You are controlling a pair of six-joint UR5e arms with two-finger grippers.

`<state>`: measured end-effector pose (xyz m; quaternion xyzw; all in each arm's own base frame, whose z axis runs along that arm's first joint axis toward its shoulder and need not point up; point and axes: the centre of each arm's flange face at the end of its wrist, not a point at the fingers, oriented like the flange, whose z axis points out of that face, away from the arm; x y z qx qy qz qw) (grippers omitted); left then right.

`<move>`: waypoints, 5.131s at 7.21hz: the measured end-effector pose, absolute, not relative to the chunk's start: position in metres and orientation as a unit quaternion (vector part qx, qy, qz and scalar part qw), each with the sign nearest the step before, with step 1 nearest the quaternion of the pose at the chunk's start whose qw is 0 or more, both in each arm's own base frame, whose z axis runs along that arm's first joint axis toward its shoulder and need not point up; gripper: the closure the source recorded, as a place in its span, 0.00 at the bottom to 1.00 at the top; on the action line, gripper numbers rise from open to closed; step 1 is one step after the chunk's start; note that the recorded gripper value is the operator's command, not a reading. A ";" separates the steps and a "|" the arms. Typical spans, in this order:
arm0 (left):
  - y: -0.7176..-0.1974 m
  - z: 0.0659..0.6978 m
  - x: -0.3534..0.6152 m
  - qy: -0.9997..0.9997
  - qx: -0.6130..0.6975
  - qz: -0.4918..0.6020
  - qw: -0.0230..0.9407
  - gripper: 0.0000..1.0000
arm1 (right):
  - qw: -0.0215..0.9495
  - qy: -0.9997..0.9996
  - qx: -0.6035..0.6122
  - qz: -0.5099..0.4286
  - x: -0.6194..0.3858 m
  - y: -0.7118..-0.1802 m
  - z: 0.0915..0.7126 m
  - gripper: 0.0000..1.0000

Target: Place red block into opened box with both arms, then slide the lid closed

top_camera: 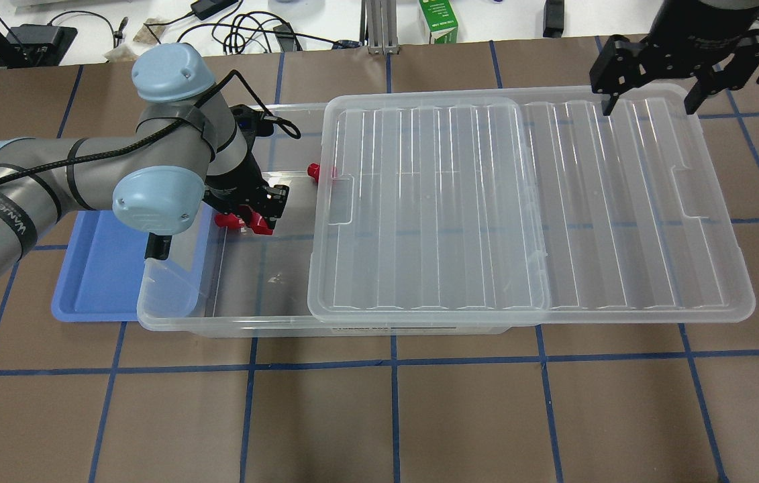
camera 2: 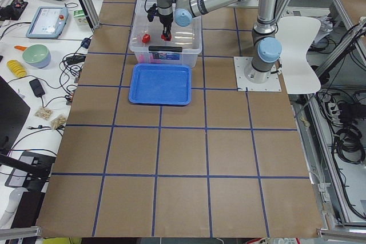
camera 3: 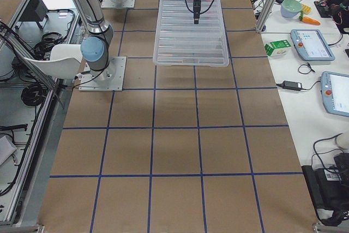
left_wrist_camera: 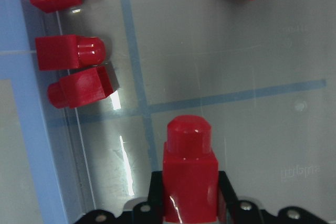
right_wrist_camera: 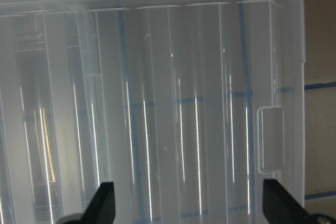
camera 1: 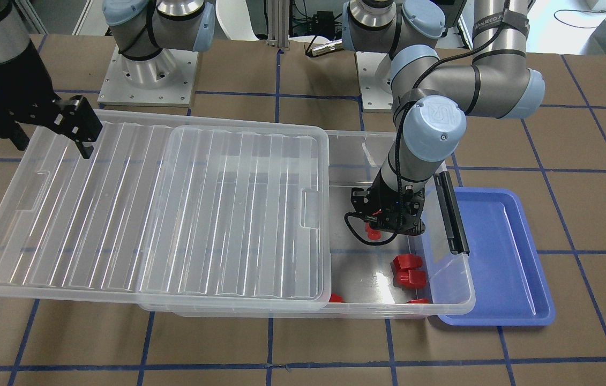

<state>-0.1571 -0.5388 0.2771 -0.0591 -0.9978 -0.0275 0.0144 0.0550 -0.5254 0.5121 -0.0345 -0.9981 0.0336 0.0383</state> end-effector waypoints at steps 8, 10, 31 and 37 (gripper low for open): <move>-0.556 0.200 -0.129 -0.996 -0.023 -0.085 0.019 0.27 | 0.036 -0.996 0.081 -0.003 -0.148 -0.492 0.506 0.02; -0.555 0.192 -0.129 -0.995 -0.022 -0.093 0.018 0.00 | 0.029 -0.996 0.078 -0.009 -0.161 -0.487 0.463 0.02; -0.435 0.468 -0.126 -0.995 -0.034 -0.092 -0.004 0.00 | 0.015 -0.997 -0.051 0.053 0.068 -0.502 0.353 0.00; -0.433 0.470 -0.126 -0.995 -0.034 -0.088 -0.003 0.00 | 0.013 -0.997 -0.042 0.066 0.075 -0.504 0.410 0.00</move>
